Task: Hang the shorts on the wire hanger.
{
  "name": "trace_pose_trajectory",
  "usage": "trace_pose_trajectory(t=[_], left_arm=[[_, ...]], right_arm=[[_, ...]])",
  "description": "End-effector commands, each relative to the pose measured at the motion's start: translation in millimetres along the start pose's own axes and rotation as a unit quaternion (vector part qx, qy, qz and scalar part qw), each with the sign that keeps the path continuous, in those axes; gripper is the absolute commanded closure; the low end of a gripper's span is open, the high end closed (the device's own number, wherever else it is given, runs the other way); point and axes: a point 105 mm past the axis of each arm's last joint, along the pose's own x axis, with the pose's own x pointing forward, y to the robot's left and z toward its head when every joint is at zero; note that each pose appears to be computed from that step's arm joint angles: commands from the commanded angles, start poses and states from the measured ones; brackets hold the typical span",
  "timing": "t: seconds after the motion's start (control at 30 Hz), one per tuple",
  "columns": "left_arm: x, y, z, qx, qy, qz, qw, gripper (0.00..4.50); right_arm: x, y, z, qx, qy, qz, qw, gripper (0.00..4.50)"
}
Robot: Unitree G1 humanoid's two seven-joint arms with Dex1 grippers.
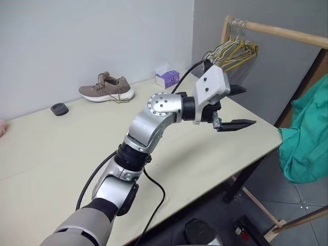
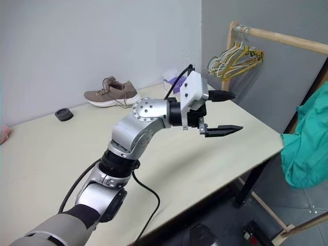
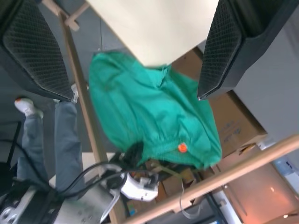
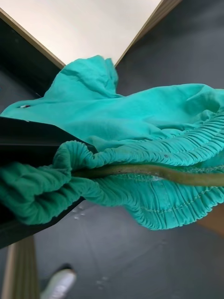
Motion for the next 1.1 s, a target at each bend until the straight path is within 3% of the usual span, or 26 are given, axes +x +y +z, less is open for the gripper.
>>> trace_pose_trajectory(t=[0.03, 0.3, 0.53, 0.97, 1.1], left_arm=[[2, -3, 16, -0.010, -0.014, -0.025, 1.000, 0.03], [6, -8, 23, -0.090, -0.017, -0.065, 0.994, 0.03], [10, -12, 32, -0.122, -0.030, -0.087, 0.988, 0.03], [10, -20, 33, -0.131, -0.028, -0.111, 0.985, 0.00], [8, -18, 30, -0.131, -0.023, -0.108, 0.985, 0.00]], right_arm=[[-4, -11, 11, 0.001, -0.010, -0.012, 1.000, 4.50], [3, -10, 6, -0.005, 0.013, -0.001, 1.000, 4.50], [3, -4, 18, 0.011, -0.008, 0.018, 1.000, 4.50], [-28, -7, 52, 0.078, -0.099, 0.047, 0.991, 0.17], [-42, -6, 66, 0.068, -0.141, 0.043, 0.987, 0.03]])
